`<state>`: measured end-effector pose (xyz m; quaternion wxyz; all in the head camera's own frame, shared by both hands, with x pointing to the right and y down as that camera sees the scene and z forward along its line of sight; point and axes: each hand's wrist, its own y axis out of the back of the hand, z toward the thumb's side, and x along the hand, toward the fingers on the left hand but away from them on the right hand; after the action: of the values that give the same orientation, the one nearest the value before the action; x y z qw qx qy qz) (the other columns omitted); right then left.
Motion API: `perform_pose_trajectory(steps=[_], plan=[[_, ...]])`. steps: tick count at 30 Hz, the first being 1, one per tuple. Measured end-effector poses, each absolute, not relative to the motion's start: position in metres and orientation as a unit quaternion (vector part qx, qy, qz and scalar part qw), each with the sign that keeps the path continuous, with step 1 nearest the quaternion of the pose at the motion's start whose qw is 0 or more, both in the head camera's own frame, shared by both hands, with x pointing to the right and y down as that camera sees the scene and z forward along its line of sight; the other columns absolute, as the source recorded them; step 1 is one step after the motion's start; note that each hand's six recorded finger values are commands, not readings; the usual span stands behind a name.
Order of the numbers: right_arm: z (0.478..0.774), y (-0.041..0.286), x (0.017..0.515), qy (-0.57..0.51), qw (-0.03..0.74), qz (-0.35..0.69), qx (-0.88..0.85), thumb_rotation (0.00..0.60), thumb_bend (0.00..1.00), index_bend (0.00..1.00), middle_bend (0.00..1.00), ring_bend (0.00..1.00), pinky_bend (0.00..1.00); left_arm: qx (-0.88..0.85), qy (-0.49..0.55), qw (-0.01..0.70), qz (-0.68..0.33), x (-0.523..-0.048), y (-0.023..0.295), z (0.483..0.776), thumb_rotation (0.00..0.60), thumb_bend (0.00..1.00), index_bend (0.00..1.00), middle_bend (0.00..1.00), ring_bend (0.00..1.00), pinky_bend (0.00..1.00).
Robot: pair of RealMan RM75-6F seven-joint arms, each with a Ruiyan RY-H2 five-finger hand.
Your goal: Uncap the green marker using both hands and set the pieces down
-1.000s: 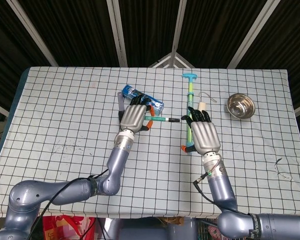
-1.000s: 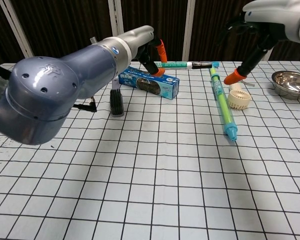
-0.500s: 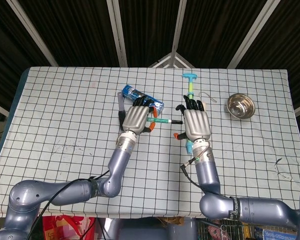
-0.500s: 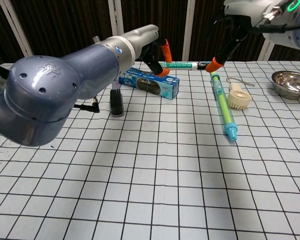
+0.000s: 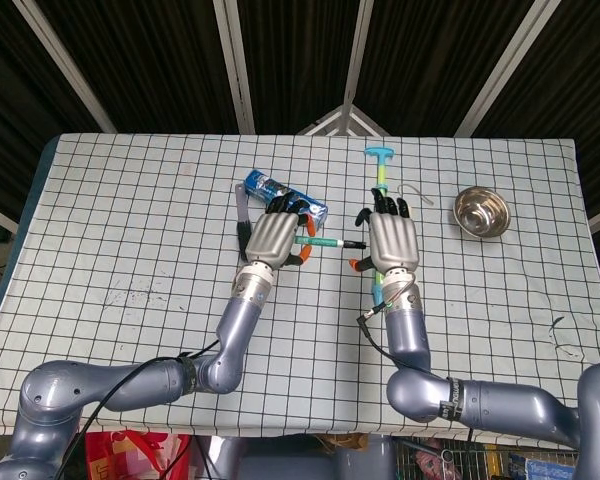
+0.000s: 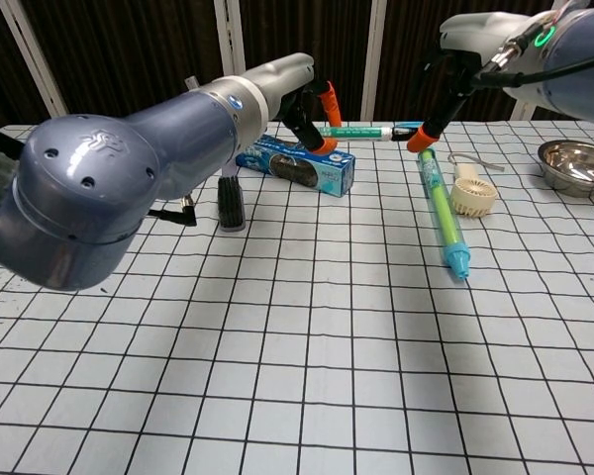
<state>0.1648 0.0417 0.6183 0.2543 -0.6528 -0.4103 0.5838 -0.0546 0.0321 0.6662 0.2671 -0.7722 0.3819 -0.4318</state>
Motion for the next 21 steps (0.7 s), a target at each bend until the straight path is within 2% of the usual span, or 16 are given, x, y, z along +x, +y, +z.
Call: perform_pose_trajectory(steps=[10,21], plan=[[0.6204,0.0415,0.164,-0.41,0.254,0.585,-0.652,0.6,0.25,0.5,0.07,0.11,0.05,-0.775,0.382,0.262,-0.43,-0.0562,0.0328,0.6677,0.6,0.55,0.65,0.17,0.0,0.0],[0.627,0.0378,0.164,-0.411,0.248,0.591,-0.649,0.6,0.26,0.52,0.07,0.12,0.05,-0.777,0.383,0.258,-0.428,-0.0567,0.031,0.6648,0.6,0.55,0.65,0.17,0.0,0.0]])
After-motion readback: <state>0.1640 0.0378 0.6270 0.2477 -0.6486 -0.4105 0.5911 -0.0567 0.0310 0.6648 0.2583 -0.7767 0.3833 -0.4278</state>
